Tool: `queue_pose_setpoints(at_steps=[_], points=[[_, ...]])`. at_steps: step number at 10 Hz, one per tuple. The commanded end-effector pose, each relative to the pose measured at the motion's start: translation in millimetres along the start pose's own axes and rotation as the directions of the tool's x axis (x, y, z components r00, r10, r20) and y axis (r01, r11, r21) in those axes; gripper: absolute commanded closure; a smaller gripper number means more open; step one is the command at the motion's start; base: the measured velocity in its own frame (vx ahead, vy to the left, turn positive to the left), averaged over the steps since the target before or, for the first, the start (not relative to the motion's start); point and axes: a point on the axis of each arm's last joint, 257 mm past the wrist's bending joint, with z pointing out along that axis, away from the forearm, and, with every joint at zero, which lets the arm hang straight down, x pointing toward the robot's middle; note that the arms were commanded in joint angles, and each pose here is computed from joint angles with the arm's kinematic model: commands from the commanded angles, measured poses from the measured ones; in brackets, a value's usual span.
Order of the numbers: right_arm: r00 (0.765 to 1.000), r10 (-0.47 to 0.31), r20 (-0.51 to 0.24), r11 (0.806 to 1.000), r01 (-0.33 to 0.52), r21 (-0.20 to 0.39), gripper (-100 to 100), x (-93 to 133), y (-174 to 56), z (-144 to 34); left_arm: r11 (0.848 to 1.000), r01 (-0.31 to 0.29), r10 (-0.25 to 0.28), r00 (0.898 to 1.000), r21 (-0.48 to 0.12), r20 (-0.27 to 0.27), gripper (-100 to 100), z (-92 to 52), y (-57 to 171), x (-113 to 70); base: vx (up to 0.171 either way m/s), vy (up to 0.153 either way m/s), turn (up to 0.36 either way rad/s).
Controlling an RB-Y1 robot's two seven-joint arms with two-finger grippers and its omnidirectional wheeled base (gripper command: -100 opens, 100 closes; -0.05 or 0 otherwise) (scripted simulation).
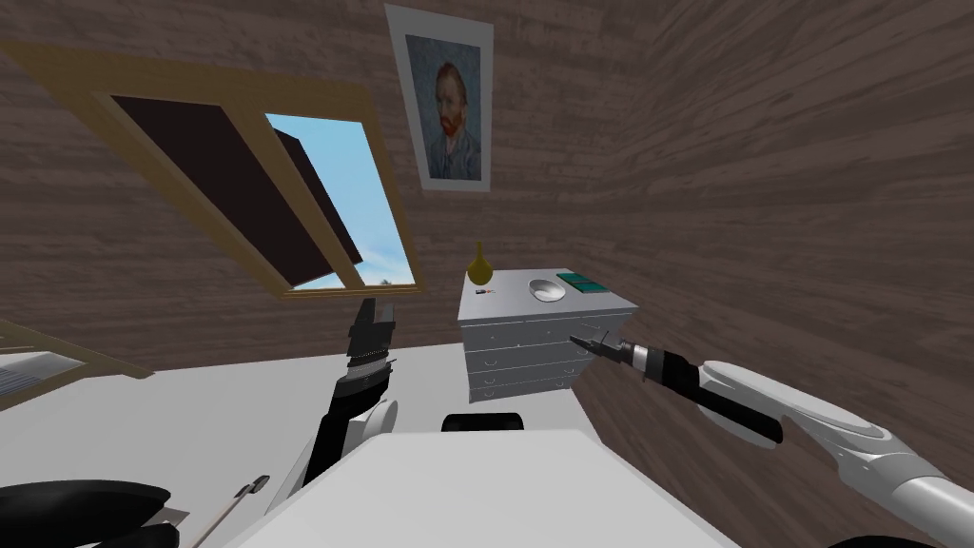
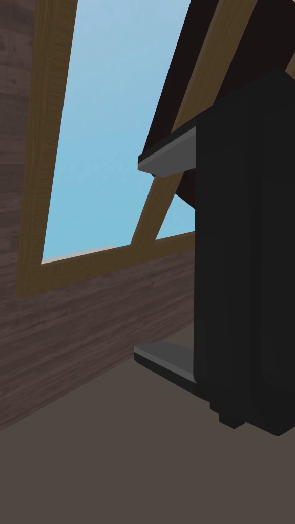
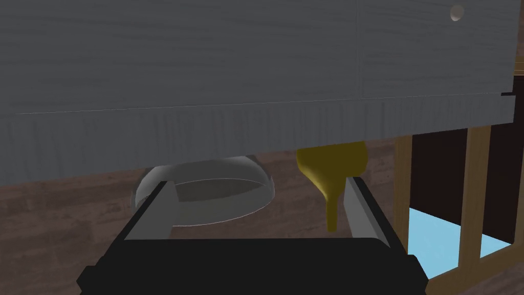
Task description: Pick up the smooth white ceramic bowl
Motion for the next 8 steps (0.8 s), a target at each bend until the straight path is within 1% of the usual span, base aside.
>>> queue_pose_setpoints(at_steps=[1,3,4,6,7,8], points=[[0.997,-0.053,-0.059,0.998,0.054,0.013,-100,5.3,-16.7,-8.2,1.000,0.000,0.000,1.000,0.000,0.000,0,0.0,0.0,0.0,0.016,0.083,0.005],[0.991,-0.094,-0.090,0.996,0.094,-0.005,-100,-0.2,-18.7,-7.6,1.000,0.000,0.000,1.000,0.000,0.000,0,0.0,0.0,0.0,0.001,0.052,-0.002],[0.983,-0.130,-0.132,0.991,0.132,0.007,-100,2.6,-33.1,-15.0,1.000,0.000,0.000,1.000,0.000,0.000,0,0.0,0.0,0.0,0.001,0.059,0.012],[0.974,-0.164,-0.156,0.986,0.164,-0.011,-100,-2.5,-34.6,-14.0,1.000,0.000,0.000,1.000,0.000,0.000,0,0.0,0.0,0.0,0.003,0.047,-0.003],[0.959,-0.202,-0.199,0.979,0.206,-0.004,-100,-2.5,-48.9,-20.8,1.000,0.000,0.000,1.000,0.000,0.000,0,0.0,0.0,0.0,0.006,0.065,0.012],[0.950,-0.226,-0.214,0.974,0.227,-0.018,-100,-6.4,-49.8,-19.9,1.000,0.000,0.000,1.000,0.000,0.000,0,0.0,0.0,0.0,0.014,0.063,-0.001]])
